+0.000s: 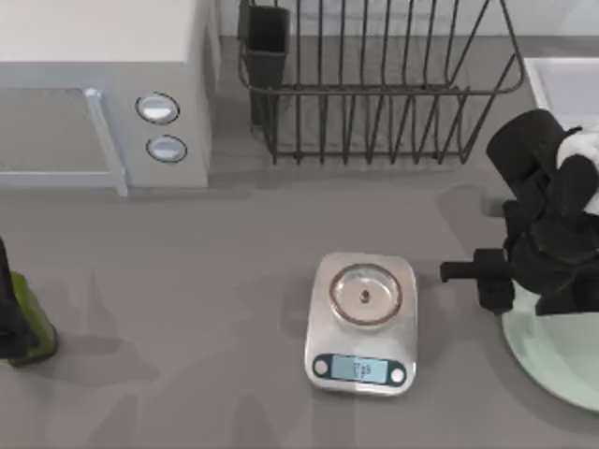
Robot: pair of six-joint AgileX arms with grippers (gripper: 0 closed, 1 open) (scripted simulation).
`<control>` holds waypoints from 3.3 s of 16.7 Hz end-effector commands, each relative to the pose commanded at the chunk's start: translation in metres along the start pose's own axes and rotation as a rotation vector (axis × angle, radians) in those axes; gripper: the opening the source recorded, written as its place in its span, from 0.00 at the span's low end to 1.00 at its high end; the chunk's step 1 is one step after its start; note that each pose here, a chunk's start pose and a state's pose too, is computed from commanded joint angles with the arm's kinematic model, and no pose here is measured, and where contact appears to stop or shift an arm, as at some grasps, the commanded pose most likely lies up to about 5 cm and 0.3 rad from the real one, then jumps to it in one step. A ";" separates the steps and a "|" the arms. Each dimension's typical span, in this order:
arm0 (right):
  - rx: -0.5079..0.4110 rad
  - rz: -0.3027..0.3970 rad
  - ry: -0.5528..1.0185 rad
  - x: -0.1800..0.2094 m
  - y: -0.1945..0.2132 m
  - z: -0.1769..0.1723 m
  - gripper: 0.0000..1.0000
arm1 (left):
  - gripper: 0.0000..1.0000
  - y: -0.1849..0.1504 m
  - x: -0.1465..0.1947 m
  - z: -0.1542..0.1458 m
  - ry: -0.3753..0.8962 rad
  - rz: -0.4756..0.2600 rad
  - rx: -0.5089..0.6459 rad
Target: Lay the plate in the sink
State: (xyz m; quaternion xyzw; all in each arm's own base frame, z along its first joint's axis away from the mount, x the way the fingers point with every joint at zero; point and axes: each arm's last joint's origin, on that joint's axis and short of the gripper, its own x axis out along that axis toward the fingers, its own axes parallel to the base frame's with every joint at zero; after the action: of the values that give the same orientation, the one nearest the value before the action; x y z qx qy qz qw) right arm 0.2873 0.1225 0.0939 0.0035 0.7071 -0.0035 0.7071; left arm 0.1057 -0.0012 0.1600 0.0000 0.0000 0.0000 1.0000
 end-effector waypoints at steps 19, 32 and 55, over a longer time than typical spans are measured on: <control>0.012 0.023 -0.066 -0.156 0.015 0.041 0.00 | 1.00 0.000 0.000 0.000 0.000 0.000 0.000; 0.008 0.035 -0.095 -0.276 0.001 0.009 0.00 | 1.00 0.000 0.000 0.000 0.000 0.000 0.000; 0.000 0.000 -0.003 -0.123 -0.154 0.208 0.00 | 1.00 0.000 0.000 0.000 0.000 0.000 0.000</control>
State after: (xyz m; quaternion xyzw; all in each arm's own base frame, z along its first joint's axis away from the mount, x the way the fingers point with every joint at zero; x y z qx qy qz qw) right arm 0.4942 -0.0334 0.2172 0.0035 0.7060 -0.0036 0.7082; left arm 0.1057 -0.0012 0.1600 0.0000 0.0000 0.0000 1.0000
